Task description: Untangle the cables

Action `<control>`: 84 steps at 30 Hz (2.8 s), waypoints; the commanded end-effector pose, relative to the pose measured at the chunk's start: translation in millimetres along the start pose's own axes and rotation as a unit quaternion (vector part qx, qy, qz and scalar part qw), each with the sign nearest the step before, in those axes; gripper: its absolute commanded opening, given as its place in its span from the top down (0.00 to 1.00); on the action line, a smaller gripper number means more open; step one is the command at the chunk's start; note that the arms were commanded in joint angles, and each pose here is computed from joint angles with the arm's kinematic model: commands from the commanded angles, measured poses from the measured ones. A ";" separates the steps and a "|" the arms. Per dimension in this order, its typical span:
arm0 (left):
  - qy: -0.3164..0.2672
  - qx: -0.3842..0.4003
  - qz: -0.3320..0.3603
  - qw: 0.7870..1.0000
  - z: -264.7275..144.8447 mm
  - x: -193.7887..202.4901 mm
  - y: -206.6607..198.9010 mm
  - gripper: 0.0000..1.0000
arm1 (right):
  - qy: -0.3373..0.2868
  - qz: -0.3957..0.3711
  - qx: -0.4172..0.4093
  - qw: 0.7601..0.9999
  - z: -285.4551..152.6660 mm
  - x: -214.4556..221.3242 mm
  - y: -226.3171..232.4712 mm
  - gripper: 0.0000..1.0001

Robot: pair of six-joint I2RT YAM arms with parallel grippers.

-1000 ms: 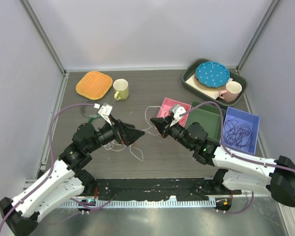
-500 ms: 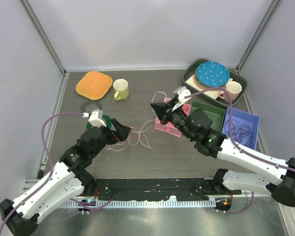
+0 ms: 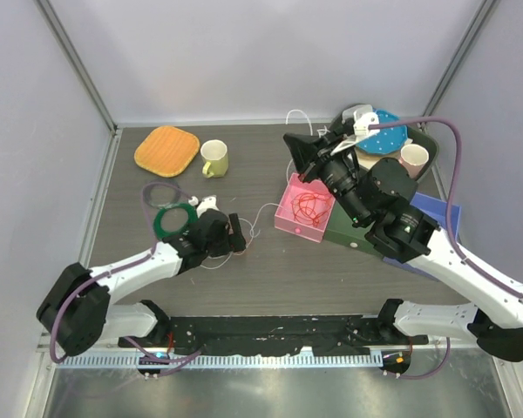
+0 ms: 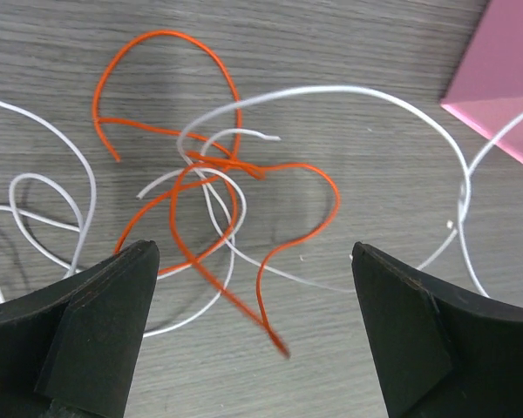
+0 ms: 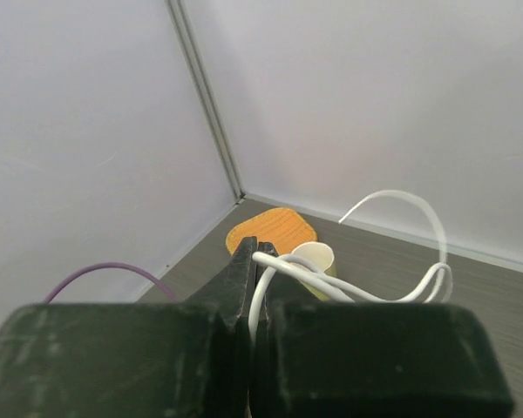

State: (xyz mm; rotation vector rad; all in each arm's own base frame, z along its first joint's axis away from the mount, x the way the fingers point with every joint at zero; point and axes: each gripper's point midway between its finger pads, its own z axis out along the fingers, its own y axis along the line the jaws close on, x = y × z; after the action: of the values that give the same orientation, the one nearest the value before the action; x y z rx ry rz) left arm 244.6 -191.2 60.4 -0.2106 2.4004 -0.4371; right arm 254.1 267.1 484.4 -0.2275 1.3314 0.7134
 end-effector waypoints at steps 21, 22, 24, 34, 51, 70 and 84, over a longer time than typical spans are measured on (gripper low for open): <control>-0.004 -0.187 -0.141 0.972 12.8 -24.1 124.9 0.06 | -0.065 -0.139 0.389 0.908 -73.0 -131.9 -127.1 0.99; -0.009 -0.191 -0.139 0.972 10.6 -26.3 126.5 0.06 | -0.073 -0.138 0.398 0.904 -76.7 -137.5 -129.8 0.99; -0.015 -0.218 -0.141 0.966 2.3 -28.4 137.2 0.06 | -0.088 -0.135 0.425 0.890 -88.7 -149.9 -137.5 0.99; -0.038 -0.055 -0.142 0.988 -14.2 -53.8 82.9 0.03 | -0.085 -0.174 0.411 0.891 -88.0 -154.0 -135.6 0.99; -0.155 -0.096 -0.158 0.970 -95.0 -99.1 94.0 0.00 | -0.031 -0.230 0.432 0.872 -34.9 -77.6 -148.9 0.99; -0.125 -0.091 -0.159 0.975 -75.5 -91.5 90.7 0.00 | -0.026 -0.204 0.459 0.865 -45.3 -54.1 -201.4 0.99; -0.119 -0.089 -0.155 0.977 -74.3 -86.6 91.1 0.00 | 0.017 -0.175 0.450 0.876 -43.8 22.9 -230.6 0.99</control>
State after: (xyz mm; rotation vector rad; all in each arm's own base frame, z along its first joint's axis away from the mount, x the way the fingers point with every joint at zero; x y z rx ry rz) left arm 254.9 -64.3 126.9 -0.6860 2.2106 -0.2926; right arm 356.0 69.3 400.9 0.2312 1.4870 -0.3447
